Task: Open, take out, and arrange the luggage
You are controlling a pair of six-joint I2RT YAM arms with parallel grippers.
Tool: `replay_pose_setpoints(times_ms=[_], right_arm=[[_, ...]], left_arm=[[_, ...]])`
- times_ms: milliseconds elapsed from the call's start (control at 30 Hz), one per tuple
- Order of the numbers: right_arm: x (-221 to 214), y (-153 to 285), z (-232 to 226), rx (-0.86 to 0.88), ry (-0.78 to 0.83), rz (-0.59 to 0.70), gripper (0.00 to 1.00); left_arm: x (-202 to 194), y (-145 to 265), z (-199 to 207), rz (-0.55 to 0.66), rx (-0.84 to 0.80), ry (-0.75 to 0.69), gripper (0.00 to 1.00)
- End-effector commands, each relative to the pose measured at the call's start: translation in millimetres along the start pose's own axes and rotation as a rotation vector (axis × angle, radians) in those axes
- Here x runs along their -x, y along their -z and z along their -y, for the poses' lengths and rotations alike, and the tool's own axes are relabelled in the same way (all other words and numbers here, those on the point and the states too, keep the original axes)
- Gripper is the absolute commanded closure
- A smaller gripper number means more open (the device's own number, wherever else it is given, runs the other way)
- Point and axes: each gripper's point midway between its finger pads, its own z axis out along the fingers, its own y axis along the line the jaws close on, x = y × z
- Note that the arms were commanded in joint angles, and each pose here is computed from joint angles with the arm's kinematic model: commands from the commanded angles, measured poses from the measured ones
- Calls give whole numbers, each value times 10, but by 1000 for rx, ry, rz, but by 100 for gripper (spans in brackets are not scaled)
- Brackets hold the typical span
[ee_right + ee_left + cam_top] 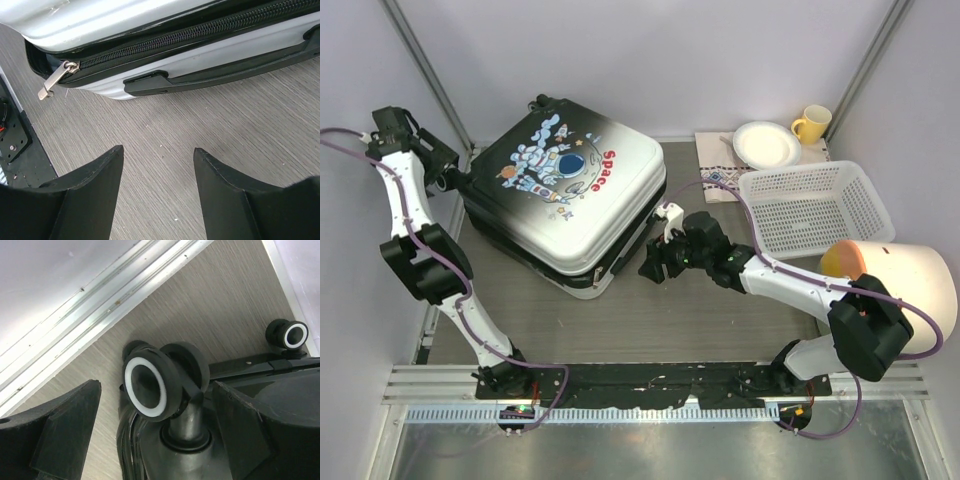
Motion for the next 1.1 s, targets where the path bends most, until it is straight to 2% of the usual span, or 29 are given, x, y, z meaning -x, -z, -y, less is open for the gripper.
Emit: replay_pose_setpoints(times_ms=[0,100,300,367,467,500,567,600,667,700,767,800,833,1067], right_arm=[[123,16,-72,36,4,57,36],[94,-9,-82,48,-6,51,36],[45,-35,-77,55,-12,40,36],[38,-37,-76,55,-15,40,36],[36,-27,-81,57,-15,41,36],[30,-23,-80,56,-13,39,36],[29,-12,-83,56,-13,37,36],[23,-8,-80,54,-13,35,36],[30,8,-87,54,-12,38,36],[21,12,-83,52,-12,34,36],[40,32,-94,53,-11,39,36],[42,42,-97,53,-8,40,36],[52,56,-103,54,-6,42,36],[87,209,-182,92,45,76,36]], left_arm=[[149,-15,275,41,-121,31,2],[125,-30,370,50,-178,40,0],[31,-81,408,35,-185,25,1],[4,-116,419,22,-195,25,7],[-6,-78,523,14,-251,24,24],[-15,-68,537,10,-260,28,40],[-18,-1,562,4,-277,37,55],[-30,29,586,-5,-286,44,59],[-67,89,581,-28,-283,51,60],[-76,129,597,-38,-291,61,65],[-82,185,587,-57,-306,92,81],[-103,235,602,-70,-328,109,94],[-112,298,652,-91,-364,147,100],[53,791,875,-85,-535,276,100]])
